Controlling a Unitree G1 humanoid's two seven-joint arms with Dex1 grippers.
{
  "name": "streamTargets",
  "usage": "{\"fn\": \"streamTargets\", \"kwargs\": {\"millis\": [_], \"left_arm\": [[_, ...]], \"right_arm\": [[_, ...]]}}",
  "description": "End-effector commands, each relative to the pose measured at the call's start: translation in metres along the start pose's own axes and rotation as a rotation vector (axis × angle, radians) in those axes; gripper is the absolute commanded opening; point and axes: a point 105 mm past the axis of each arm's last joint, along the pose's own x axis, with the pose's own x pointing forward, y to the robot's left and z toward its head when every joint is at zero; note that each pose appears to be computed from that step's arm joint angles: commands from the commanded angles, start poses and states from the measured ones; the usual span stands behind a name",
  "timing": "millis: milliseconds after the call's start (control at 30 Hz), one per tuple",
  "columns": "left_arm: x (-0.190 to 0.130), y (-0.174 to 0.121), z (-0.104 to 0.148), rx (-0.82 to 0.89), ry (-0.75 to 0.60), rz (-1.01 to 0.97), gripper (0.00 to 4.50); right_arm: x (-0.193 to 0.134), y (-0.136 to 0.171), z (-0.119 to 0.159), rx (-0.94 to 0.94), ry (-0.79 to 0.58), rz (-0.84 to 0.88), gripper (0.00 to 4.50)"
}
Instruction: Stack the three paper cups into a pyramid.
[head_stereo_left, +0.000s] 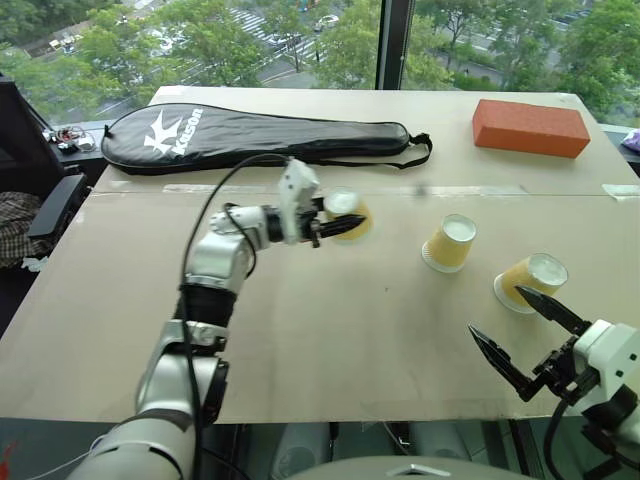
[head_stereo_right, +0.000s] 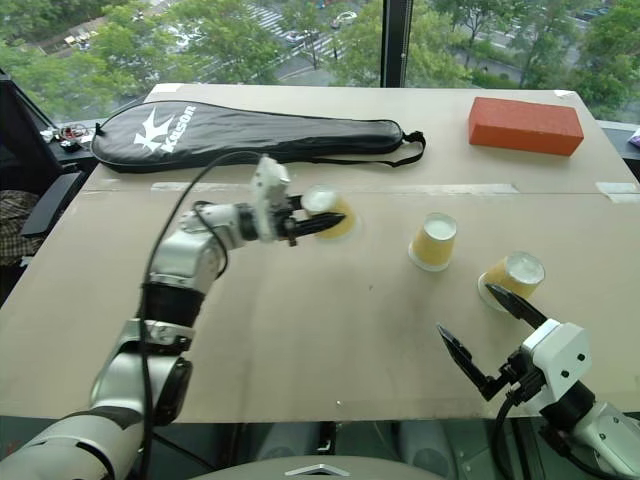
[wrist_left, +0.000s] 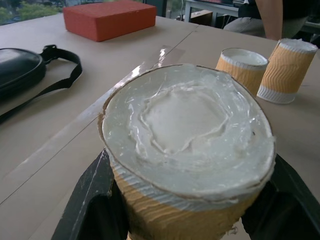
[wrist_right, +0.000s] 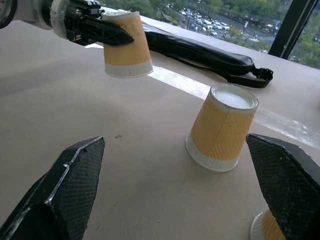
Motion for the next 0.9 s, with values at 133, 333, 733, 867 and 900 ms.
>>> {"fn": "streamTargets", "kwargs": {"millis": [133, 333, 733, 867, 900], "left_arm": [[0.046, -0.019, -0.002, 0.036, 0.018, -0.113, 2.33], [0.061, -0.024, -0.02, 0.065, 0.085, -0.132, 2.33], [0.078, -0.034, -0.029, 0.066, 0.088, -0.17, 2.33], [0.08, -0.038, -0.031, 0.06, 0.088, -0.18, 2.33], [0.08, -0.038, -0.031, 0.056, 0.089, -0.177, 2.33]], "right_arm": [[-0.01, -0.002, 0.014, -0.055, -0.024, -0.072, 4.5], [-0.022, -0.002, 0.008, -0.045, 0.012, -0.117, 4.5], [-0.021, -0.004, 0.011, -0.057, 0.009, -0.144, 4.5], [-0.021, -0.007, 0.012, -0.069, 0.016, -0.157, 4.5], [-0.021, -0.008, 0.012, -0.07, 0.017, -0.162, 4.5]]}}
